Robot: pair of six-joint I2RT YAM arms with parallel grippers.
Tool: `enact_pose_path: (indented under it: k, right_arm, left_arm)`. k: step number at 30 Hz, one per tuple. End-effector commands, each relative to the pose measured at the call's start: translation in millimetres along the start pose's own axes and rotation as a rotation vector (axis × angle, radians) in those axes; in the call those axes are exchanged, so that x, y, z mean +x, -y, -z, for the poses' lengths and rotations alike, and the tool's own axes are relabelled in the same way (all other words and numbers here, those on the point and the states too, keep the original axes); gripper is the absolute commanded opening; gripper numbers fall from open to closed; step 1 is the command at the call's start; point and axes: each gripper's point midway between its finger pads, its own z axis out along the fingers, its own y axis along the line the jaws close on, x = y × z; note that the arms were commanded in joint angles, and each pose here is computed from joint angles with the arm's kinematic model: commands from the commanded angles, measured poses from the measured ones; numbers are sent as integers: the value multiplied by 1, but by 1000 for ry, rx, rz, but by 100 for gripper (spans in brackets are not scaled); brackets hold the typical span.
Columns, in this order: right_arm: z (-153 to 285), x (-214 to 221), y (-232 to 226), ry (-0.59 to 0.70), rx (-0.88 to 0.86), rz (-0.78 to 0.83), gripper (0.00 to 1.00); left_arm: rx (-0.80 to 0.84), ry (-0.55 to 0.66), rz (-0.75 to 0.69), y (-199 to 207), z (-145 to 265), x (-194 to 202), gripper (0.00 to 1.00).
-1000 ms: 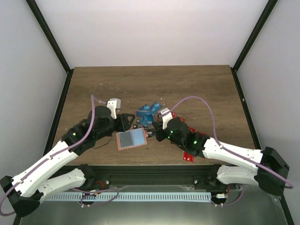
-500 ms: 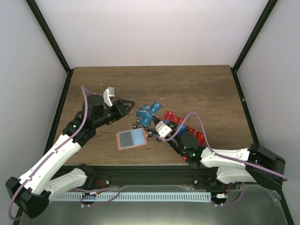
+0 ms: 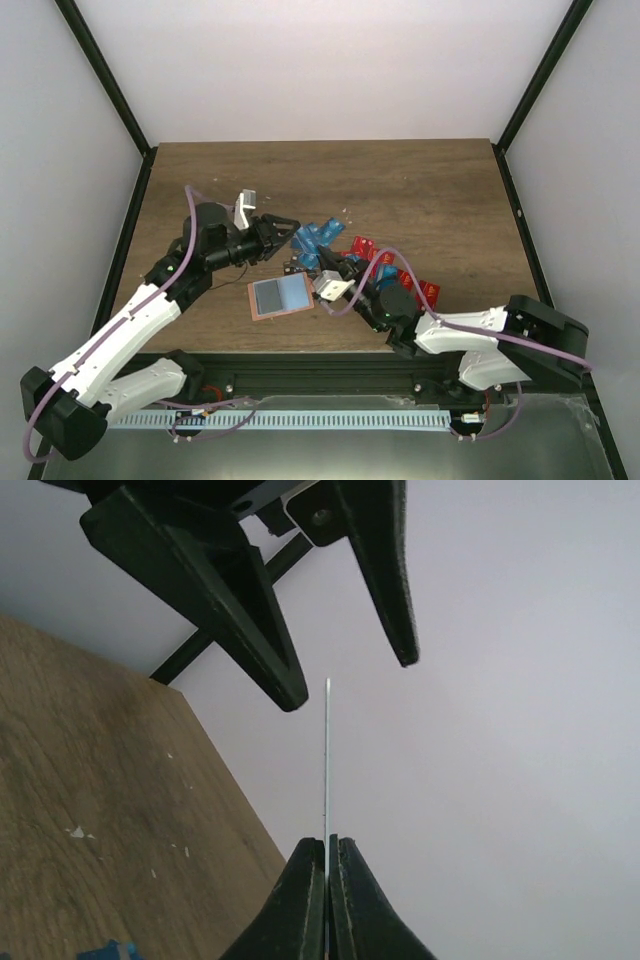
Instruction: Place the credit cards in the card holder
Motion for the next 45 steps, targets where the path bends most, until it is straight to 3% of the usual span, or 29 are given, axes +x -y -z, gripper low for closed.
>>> enact_pose_path:
  k: [1, 10, 16, 18, 19, 20, 21, 22, 25, 31, 36, 40, 45]
  right_arm:
    - [-12, -22, 13, 60, 62, 68, 1]
    - [-22, -26, 11, 61, 84, 113, 1]
    - [-22, -24, 11, 55, 96, 140, 1]
    - [-22, -20, 9, 39, 92, 132, 1]
    - [-22, -19, 9, 27, 87, 111, 10]
    - [-23, -15, 6, 8, 73, 82, 28]
    - [-23, -13, 6, -6, 65, 41, 47]
    - [-22, -10, 5, -22, 51, -8, 60]
    - [-14, -3, 2, -73, 4, -218, 75]
    - [3, 1, -25, -230, -238, -763, 80]
    - [12, 33, -57, -506, -382, -1121, 85]
    - [17, 66, -84, -716, -460, -1241, 84]
    - [21, 90, -107, -818, -504, -1293, 79]
  left_arm:
    - [43, -36, 16, 6, -1, 6, 42]
    - [34, -49, 21, 1, -2, 9, 30]
    - [24, -61, 20, -3, -6, 10, 5]
    - [15, -60, 18, -6, -6, 11, 4]
    - [9, -58, 14, -7, -6, 10, 4]
    - [-2, -51, 7, -9, -6, 10, 4]
    - [-12, -38, -8, -12, -5, 8, 4]
    - [-31, -25, -26, -16, -4, 7, 4]
    - [-124, 19, -117, -37, 0, 1, 4]
    - [-347, 41, -261, -110, 11, 8, 4]
    - [-392, -15, -263, -147, 8, 26, 4]
    - [-429, -55, -264, -165, 6, 35, 4]
    - [-460, -77, -281, -183, 1, 39, 4]
